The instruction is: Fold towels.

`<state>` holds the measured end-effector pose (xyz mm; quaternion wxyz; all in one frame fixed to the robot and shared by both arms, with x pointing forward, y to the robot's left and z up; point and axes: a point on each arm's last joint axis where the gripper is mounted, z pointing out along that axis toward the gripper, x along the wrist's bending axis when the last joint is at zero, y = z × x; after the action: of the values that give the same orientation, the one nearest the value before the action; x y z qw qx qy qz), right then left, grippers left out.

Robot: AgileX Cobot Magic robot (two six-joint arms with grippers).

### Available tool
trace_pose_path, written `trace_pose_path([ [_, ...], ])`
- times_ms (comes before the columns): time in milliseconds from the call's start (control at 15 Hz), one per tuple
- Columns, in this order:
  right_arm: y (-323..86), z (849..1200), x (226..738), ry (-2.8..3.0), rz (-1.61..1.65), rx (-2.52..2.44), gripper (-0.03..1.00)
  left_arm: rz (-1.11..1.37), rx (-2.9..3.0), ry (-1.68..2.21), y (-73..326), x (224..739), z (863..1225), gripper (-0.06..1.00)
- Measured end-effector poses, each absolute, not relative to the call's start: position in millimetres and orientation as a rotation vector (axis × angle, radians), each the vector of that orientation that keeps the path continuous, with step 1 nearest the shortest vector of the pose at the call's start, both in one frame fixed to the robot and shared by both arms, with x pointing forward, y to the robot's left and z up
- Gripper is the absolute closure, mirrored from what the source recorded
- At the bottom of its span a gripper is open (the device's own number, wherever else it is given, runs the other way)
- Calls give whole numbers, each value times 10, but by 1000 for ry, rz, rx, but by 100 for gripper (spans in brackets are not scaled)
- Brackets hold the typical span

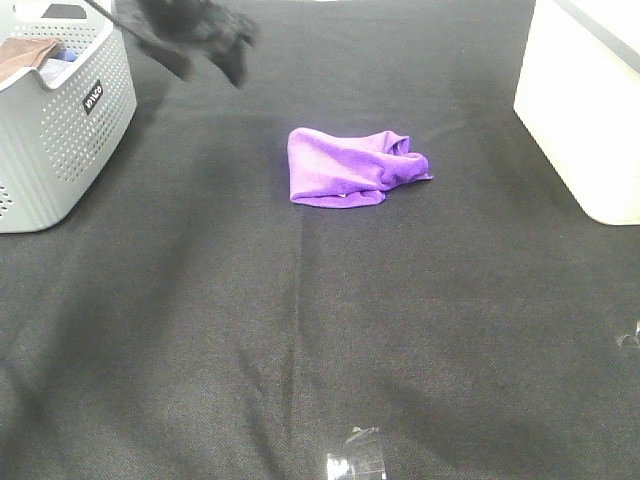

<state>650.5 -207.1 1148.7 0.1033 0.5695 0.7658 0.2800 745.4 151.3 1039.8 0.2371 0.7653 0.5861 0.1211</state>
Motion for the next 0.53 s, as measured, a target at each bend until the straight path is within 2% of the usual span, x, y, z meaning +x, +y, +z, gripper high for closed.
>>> trace_pose_path([
  [133,-2181,11573,6203,2233,740,1694,26,411,1980,1719,1936,7485,10636,27],
  [267,-2278,11716,5704,2225,728,1692,26,533,1876,1760,2321,7387,11062,27],
  [333,-2303,11776,5554,2215,740,1686,26,569,1859,1766,2408,7328,11186,27],
  [400,-2382,11844,5083,2196,762,1693,26,621,1825,1774,2592,7086,11516,27],
  [533,-2492,11954,4428,2127,837,1682,26,659,1831,1799,2740,6615,11831,27],
])
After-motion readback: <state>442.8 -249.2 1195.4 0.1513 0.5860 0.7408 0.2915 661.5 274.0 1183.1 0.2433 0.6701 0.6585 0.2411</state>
